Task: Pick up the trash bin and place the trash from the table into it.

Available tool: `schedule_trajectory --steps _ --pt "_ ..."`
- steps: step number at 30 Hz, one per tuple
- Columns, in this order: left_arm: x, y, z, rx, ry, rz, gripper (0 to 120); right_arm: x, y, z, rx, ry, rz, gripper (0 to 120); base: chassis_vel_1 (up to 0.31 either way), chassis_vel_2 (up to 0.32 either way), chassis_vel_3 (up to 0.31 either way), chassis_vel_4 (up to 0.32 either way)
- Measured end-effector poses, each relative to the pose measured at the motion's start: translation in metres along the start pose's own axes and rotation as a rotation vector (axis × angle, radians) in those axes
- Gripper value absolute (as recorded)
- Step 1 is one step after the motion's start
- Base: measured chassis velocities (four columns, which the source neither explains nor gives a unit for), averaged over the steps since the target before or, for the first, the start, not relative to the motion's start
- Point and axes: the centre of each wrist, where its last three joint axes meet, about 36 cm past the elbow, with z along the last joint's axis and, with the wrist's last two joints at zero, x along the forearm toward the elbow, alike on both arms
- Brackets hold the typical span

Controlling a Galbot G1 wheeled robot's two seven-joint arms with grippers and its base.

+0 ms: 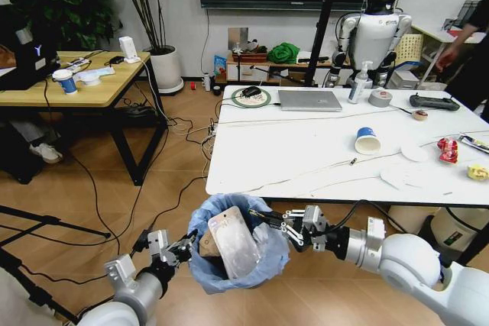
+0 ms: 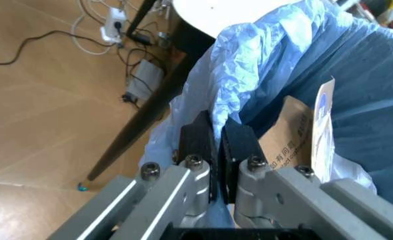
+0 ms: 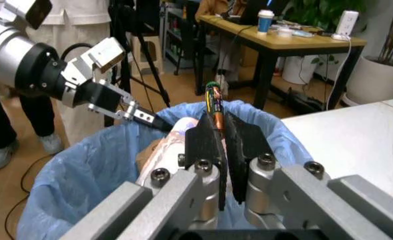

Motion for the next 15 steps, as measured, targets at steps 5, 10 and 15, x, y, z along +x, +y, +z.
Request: schedule_trajectory --steps 5,10,15 --pt "-0.015 0.001 -0.005 0.0 0.008 0.027 0 0.008 0.002 -0.002 0.001 0.02 -0.001 0 0.0 0.0 0.0 0.0" --pt "-0.021 -0.002 -0.006 0.002 0.015 0.045 0 0.005 0.005 0.003 -0.015 0.03 -0.006 0 0.0 0.0 0.0 0.0" --pt "-0.021 -0.002 -0.005 -0.001 0.025 0.05 0 0.0 0.006 0.0 -0.019 0.034 -0.002 0 0.0 0.0 0.0 0.0"
